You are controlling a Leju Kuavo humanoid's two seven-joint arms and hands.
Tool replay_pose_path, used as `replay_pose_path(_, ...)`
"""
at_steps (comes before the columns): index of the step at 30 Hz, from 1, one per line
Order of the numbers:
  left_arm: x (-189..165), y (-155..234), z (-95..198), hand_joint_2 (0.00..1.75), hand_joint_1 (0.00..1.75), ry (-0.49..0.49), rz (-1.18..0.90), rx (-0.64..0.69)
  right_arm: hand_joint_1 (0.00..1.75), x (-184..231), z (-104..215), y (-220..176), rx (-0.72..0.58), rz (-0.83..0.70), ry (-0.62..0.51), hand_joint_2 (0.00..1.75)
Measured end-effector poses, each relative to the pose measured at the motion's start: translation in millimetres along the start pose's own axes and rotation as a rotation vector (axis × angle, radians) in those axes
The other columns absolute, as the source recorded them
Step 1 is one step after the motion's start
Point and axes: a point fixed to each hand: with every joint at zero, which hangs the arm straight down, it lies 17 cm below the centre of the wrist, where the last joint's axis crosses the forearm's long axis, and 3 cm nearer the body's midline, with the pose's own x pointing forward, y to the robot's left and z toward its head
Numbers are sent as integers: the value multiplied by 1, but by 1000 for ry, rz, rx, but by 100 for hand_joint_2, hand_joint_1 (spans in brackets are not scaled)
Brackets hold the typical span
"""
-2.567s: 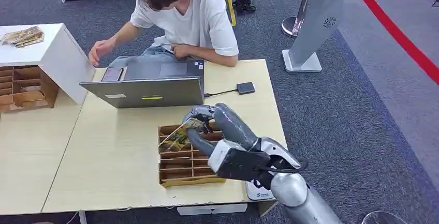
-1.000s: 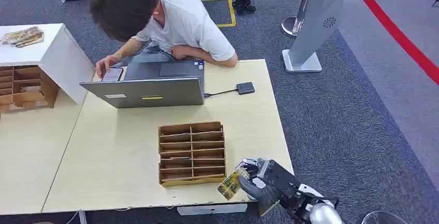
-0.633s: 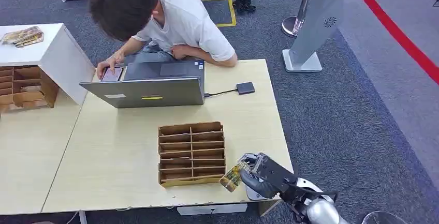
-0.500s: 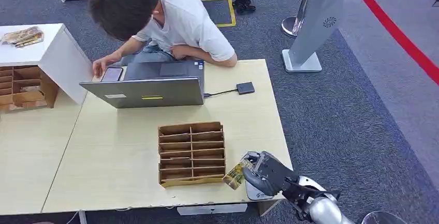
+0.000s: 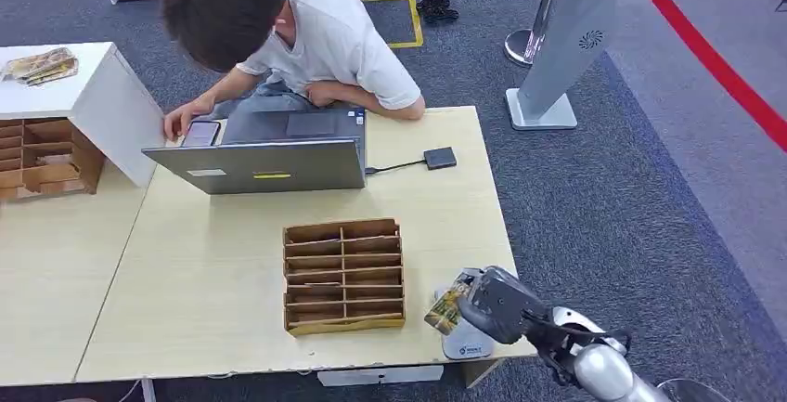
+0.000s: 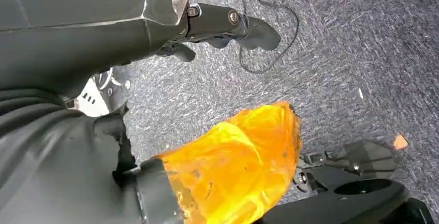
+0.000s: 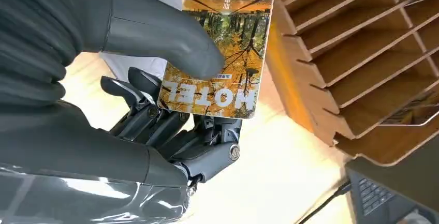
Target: Pass the card to the sensor for recognition and then transmit it.
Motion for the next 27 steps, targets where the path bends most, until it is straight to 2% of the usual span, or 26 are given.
replay_pose_path(12,-2,-1,0,0,0,26,-10,-8,175,-28,-3,-3,1,126,110,175)
replay_pose_path(27,-1,-2,0,0,0,29,-21,-13,175,-44,-13,9,-17,183,176,175)
